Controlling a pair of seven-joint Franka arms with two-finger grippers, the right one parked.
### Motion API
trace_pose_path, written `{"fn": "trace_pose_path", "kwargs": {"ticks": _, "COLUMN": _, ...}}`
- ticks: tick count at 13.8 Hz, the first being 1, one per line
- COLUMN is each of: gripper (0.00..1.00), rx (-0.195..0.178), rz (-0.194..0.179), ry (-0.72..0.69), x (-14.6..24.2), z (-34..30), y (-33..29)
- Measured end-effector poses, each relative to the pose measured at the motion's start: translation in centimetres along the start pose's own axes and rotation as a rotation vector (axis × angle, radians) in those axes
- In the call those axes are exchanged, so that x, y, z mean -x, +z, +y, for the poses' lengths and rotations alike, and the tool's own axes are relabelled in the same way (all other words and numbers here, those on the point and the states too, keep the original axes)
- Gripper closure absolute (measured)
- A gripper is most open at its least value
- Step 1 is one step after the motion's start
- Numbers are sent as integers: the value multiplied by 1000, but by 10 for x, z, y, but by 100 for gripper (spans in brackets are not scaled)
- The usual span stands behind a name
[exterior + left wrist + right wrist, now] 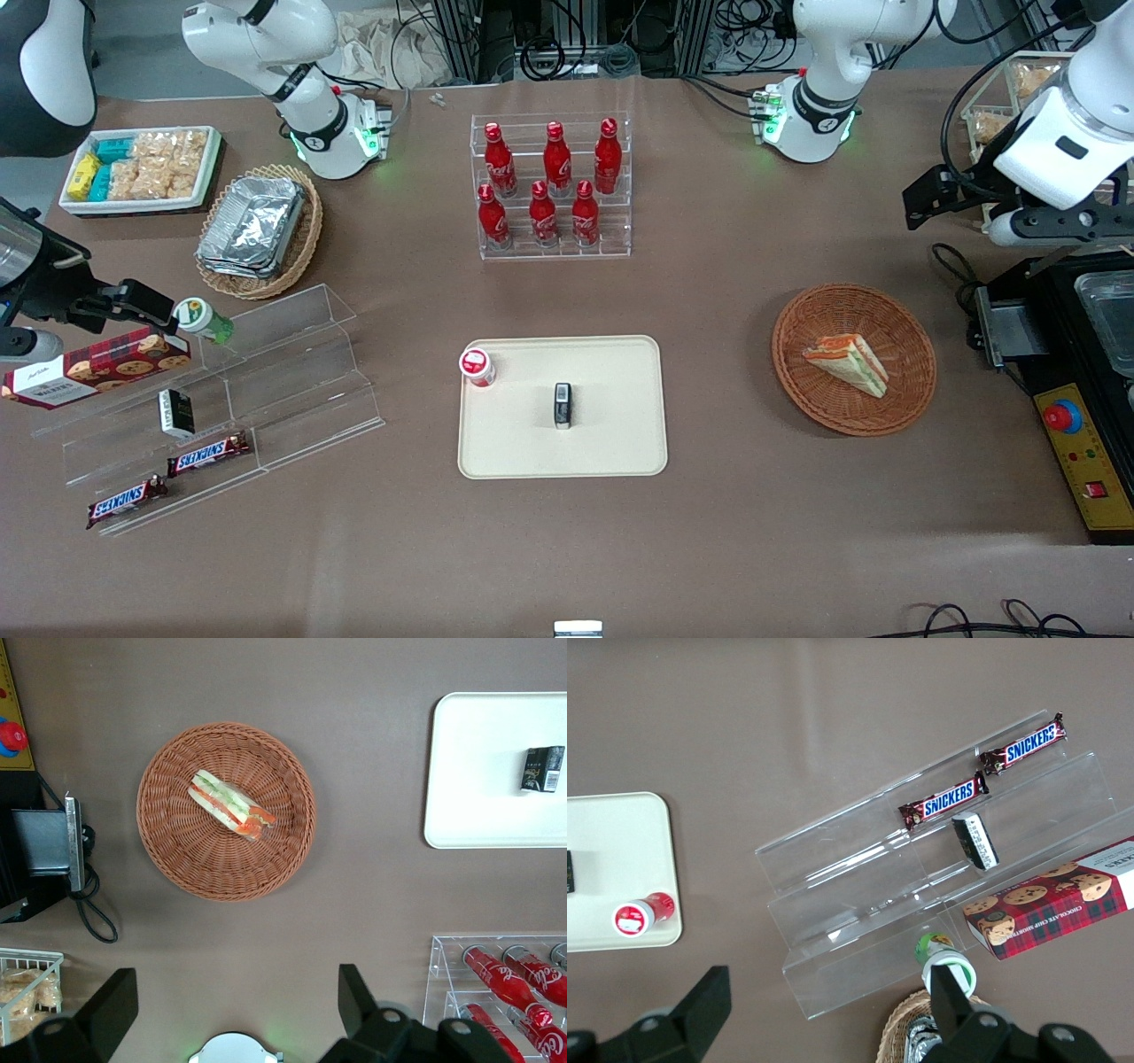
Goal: Place sandwich from basket to tray
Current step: 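Move the left gripper from rest toward the wicker basket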
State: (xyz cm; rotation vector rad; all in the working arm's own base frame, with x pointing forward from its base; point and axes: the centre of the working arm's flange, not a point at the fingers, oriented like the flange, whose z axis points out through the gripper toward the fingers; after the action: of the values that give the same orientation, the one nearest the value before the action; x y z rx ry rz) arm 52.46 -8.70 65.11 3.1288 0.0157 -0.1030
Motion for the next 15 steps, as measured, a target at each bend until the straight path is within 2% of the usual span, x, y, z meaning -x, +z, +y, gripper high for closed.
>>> {"fn": "trace_pose_path", "kwargs": {"ticks": 6, "gripper": 0, "rx": -7, "rz": -9, "ry": 5, "x": 2, "z": 6, "y": 3}}
{"fn": "trace_pose_path", "kwargs": {"ticks": 8, "gripper": 0, "rx": -18, "rz": -19, "ry": -51, "x": 1, "z": 3, "y": 6}}
{"fn": "trace_pose_path", "kwargs": {"ticks": 12, "gripper": 0, "rx": -41, "rz": -29, "ry": -399, "x": -1, "z": -6, "y": 16}}
{"fn": "trace_pose_path", "kwargs": {"ticks": 15, "gripper": 0, "rx": -55, "rz": -17, "ry": -612, "x": -11, "z": -17, "y": 42}}
